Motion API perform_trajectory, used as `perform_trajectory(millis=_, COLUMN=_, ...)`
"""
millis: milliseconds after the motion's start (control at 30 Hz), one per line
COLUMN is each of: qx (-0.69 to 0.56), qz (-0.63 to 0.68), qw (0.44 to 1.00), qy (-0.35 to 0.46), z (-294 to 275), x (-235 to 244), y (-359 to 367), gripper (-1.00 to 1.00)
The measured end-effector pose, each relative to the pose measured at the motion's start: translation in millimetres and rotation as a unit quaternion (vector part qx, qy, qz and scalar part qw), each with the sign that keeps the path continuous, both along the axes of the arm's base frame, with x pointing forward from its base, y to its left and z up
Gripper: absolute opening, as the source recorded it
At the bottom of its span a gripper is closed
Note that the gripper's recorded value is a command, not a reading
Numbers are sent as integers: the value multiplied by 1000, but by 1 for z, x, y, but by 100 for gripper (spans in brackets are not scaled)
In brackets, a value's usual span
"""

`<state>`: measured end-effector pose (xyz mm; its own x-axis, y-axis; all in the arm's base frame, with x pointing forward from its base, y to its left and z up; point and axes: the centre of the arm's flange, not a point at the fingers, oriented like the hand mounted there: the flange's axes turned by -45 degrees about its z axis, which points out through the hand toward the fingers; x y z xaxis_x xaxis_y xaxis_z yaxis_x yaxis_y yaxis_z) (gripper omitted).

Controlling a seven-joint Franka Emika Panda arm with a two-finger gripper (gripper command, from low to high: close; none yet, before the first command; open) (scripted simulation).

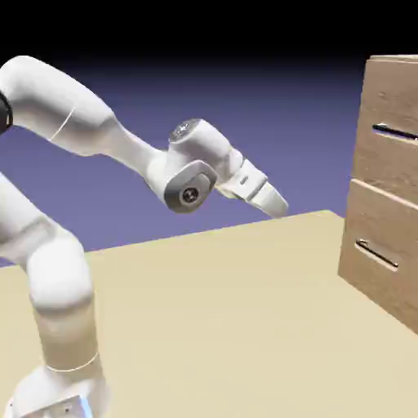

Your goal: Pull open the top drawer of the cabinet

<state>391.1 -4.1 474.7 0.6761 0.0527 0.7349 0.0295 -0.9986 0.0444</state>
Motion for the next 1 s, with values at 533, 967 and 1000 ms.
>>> perform_trajectory(millis=533, qx=-126, qz=-36, qw=974, qy=-184, z=197, x=-30, y=-50, gripper=0)
perform_trajectory(millis=967, qx=-297, qz=4, qw=912, qy=-283, z=286, x=-36, y=10, gripper=0)
perform_trajectory(millis=1000, qx=-312, qz=10, qw=905, qy=-288, z=289, x=-33, y=16, gripper=0)
